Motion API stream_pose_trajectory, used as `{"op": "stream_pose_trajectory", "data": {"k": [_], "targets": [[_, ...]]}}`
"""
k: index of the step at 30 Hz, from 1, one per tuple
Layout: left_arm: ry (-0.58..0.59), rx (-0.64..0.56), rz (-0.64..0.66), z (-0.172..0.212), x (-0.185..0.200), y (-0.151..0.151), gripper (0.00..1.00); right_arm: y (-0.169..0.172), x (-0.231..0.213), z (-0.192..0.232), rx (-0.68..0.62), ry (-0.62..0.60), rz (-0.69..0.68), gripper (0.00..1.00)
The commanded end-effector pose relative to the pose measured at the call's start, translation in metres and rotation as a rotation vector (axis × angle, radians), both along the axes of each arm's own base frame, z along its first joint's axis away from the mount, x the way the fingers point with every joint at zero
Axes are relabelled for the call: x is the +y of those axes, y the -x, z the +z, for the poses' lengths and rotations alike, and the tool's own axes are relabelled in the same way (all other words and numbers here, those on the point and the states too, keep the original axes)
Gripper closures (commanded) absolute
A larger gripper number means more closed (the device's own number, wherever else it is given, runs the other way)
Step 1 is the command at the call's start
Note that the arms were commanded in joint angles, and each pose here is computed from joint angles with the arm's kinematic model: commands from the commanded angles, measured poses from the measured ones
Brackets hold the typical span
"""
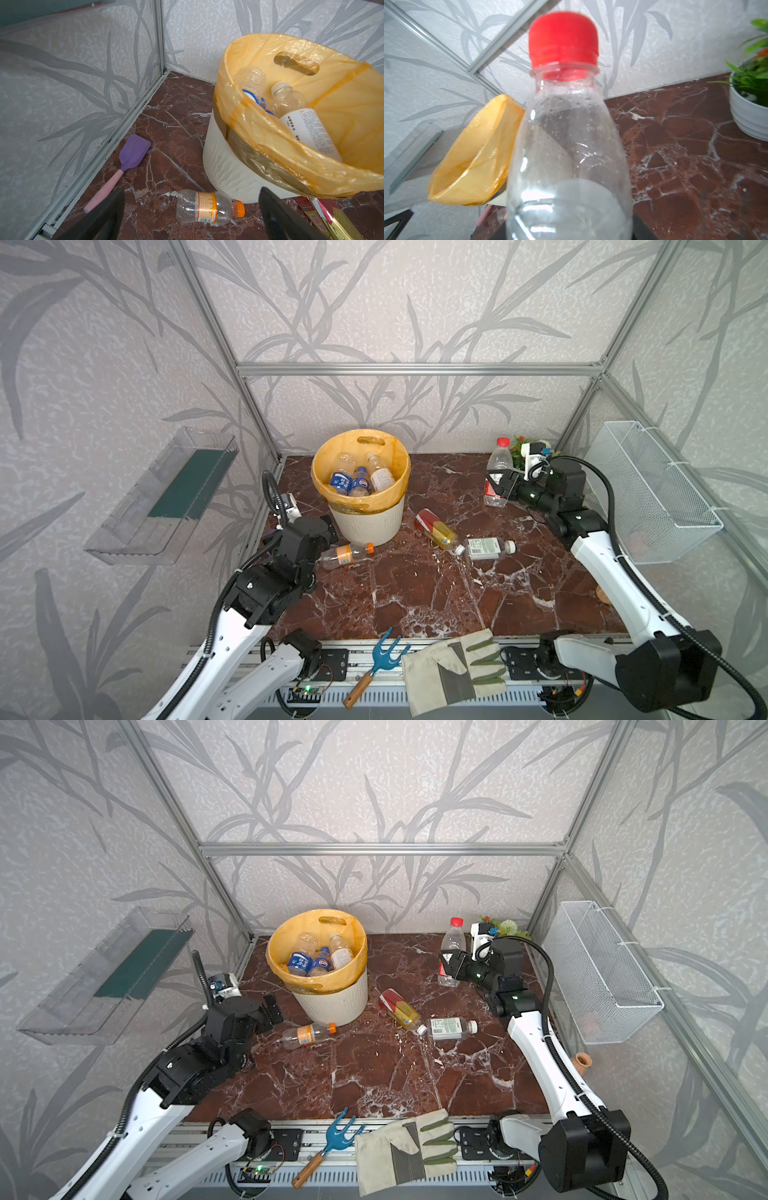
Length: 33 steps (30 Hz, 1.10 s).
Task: Throw the plastic bottles in the bin
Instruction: 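Lift the red-labelled bottle and carry it over the bin with the right gripper, then open the right gripper to drop the red-labelled bottle into the bin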
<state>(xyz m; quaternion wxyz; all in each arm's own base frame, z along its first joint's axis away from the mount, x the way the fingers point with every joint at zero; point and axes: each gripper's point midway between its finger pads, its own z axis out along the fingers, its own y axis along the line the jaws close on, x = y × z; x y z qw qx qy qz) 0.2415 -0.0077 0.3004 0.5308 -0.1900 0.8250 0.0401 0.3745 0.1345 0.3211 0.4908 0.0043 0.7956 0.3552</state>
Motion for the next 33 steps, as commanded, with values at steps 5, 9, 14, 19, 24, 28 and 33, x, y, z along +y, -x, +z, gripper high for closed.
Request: {"op": "stream_pose_trajectory", "data": {"k": [5, 9, 14, 19, 24, 28, 33], "targets": [[0.03, 0.02, 0.041, -0.013, 0.008, 0.003, 0.0, 0.005, 0.054, 0.046, -0.099, -0.113, 0.144, 0.43], [0.04, 0.026, 0.045, -0.016, 0.009, 0.003, 0.0, -0.007, 0.101, 0.07, -0.131, -0.144, 0.245, 0.43], [0.045, 0.016, 0.054, -0.013, 0.014, 0.007, 0.0, -0.017, 0.184, 0.108, -0.173, -0.192, 0.416, 0.43], [0.042, 0.031, 0.053, -0.014, 0.016, 0.01, 0.0, -0.028, 0.263, 0.092, -0.057, -0.104, 0.568, 0.35], [0.038, 0.027, 0.058, -0.011, 0.02, 0.015, 0.0, -0.051, 0.252, 0.093, -0.065, -0.055, 0.471, 0.16], [0.041, 0.026, 0.051, -0.01, 0.02, 0.015, 0.0, -0.052, 0.23, 0.119, -0.135, -0.043, 0.413, 0.01], [0.034, 0.044, 0.046, -0.013, 0.018, 0.012, 0.0, -0.034, 0.196, 0.146, -0.239, -0.001, 0.351, 0.01]]}}
